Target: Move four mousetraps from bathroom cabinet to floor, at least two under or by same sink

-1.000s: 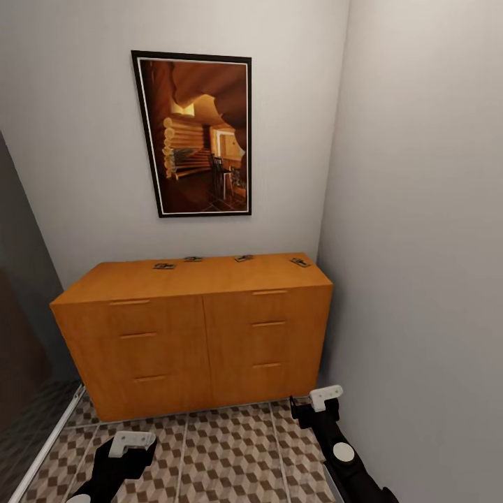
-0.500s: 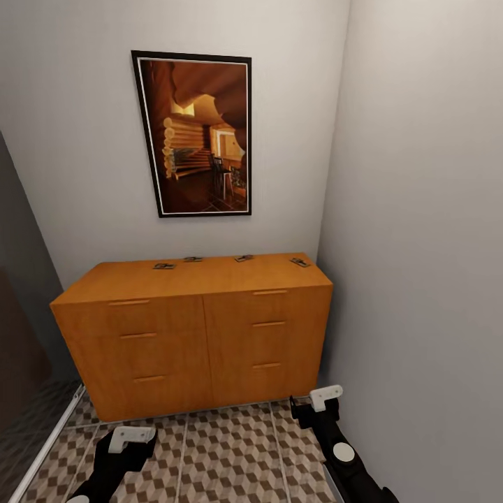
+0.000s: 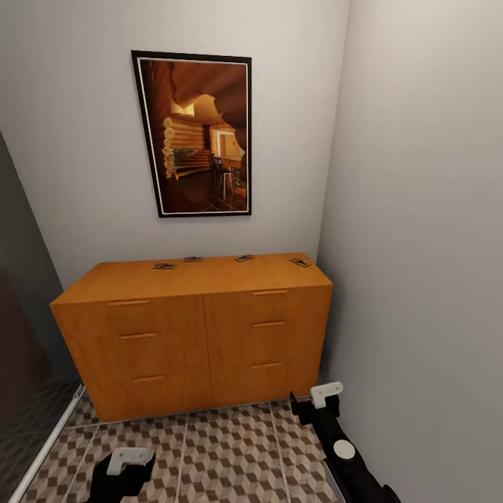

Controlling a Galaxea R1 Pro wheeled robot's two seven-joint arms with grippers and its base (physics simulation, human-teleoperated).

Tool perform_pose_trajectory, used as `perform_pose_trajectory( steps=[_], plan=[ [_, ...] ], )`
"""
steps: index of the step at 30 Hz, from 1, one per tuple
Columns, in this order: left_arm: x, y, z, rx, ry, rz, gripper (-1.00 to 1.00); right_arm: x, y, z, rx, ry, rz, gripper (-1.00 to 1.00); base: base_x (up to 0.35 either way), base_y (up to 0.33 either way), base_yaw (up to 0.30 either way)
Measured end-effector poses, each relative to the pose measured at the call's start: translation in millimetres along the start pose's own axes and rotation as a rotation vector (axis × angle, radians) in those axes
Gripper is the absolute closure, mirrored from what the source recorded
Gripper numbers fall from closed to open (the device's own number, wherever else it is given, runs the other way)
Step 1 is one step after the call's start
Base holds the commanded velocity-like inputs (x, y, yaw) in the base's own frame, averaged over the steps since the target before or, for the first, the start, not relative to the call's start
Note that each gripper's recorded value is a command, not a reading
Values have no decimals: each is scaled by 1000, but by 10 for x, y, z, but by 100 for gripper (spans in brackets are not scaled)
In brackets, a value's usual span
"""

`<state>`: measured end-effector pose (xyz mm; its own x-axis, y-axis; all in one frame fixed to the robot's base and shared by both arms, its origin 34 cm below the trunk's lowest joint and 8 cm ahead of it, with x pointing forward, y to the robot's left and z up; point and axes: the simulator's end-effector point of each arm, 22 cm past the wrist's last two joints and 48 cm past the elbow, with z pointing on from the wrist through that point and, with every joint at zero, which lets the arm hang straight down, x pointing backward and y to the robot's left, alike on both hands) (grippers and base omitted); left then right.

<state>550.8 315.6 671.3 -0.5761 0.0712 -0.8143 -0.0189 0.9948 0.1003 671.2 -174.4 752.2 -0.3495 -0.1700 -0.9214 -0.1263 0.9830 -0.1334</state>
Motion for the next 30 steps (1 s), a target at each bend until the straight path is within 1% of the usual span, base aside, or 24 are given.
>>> perform_pose_trajectory(
  steps=[2,3,5,7,9,11,13,16,17,20,23,25,30],
  plan=[
    [206,43,12,-9,30,-10,-100,-36,-5,0,1,-7,0,-100,0,0,0],
    [446,105,14,-22,59,-22,-100,-57,-10,0,2,-12,0,-100,0,0,0],
    [717,180,-1,-39,85,-37,-100,-72,-13,-1,2,-15,0,-100,0,0,0],
    [935,248,-30,-56,90,-50,-100,-82,-15,-1,2,-17,-1,-100,0,0,0],
    [1188,335,-102,-81,62,-65,-100,-92,-16,-2,3,-19,-2,-100,0,0,0],
    [1287,350,-138,-87,55,-67,-100,-98,-12,-2,4,-20,-2,-100,0,0,0],
    [1501,354,-211,-92,70,-71,-100,-100,-5,-2,3,-20,-2,-100,0,0,0],
    [1694,342,-274,-92,101,-73,-100,-95,-17,-1,6,-17,0,-100,0,0,0],
    [1812,334,-315,-92,123,-74,-100,-98,-31,-1,9,-17,1,-100,0,0,0],
    [1964,323,-371,-92,154,-76,-100,-163,-55,-3,13,-29,4,-100,0,0,0],
    [2146,306,-445,-91,193,-78,-100,-398,-103,-19,25,-62,9,-100,0,0,0],
    [2221,297,-478,-90,209,-79,-100,-589,-148,-46,34,-71,12,-100,0,0,0],
    [2290,288,-508,-89,225,-79,-100,-971,-251,-147,57,-74,16,-100,0,0,0]
  ],
)
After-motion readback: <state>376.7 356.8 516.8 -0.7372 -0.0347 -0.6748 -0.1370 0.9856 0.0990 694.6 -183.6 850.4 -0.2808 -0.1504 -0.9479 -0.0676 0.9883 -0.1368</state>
